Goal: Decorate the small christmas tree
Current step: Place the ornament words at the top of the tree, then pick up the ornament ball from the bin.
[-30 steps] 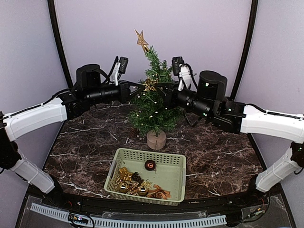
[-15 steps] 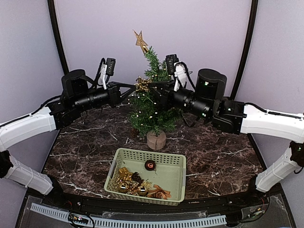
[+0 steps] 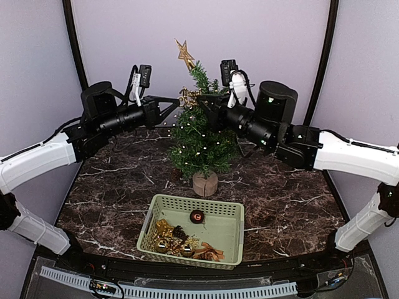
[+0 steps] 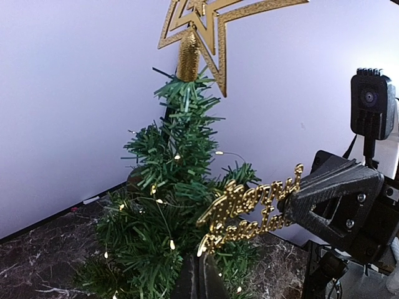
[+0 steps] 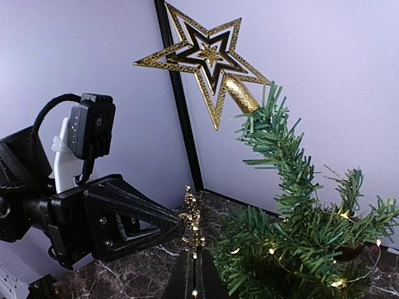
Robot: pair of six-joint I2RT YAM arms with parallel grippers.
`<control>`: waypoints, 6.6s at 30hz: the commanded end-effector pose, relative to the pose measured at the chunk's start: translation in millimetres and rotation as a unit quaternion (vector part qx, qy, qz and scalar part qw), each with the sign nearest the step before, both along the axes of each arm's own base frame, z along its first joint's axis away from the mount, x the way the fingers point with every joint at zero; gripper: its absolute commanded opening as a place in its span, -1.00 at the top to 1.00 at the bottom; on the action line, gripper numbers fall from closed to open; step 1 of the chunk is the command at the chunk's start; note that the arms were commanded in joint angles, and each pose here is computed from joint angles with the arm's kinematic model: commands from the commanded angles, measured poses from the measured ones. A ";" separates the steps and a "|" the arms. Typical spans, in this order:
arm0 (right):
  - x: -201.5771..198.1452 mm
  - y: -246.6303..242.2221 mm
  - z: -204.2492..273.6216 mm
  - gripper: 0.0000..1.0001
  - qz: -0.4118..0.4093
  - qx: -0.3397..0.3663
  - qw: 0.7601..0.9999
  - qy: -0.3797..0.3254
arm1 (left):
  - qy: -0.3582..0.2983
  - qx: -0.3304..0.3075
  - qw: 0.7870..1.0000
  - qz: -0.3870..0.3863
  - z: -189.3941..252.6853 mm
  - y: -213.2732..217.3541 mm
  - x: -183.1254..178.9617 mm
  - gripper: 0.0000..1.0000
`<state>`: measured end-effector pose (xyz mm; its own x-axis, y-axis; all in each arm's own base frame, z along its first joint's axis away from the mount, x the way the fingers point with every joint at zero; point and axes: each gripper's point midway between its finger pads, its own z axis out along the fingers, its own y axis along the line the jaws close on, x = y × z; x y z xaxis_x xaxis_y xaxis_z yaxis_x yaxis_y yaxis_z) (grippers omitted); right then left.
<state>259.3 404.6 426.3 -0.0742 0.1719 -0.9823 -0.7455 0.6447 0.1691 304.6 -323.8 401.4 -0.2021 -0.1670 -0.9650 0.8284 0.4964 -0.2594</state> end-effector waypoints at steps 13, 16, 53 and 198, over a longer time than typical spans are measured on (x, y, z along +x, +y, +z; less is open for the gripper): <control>14.9 8.0 7.1 1.00 -0.040 0.008 0.999 0.020 | 0.020 -0.011 1.000 0.011 12.0 7.6 27.4 1.00; 16.1 8.3 4.0 1.00 -0.043 0.008 0.999 0.025 | 0.024 -0.010 1.000 -0.001 9.3 4.6 26.8 1.00; 10.3 -10.0 16.8 1.00 -0.052 0.052 0.997 0.010 | 0.006 -0.036 0.999 -0.035 22.8 -7.4 29.2 1.00; -196.1 54.6 -368.2 -0.16 0.200 -0.402 0.820 0.355 | 0.487 0.240 0.839 0.044 -335.1 99.7 -151.7 0.28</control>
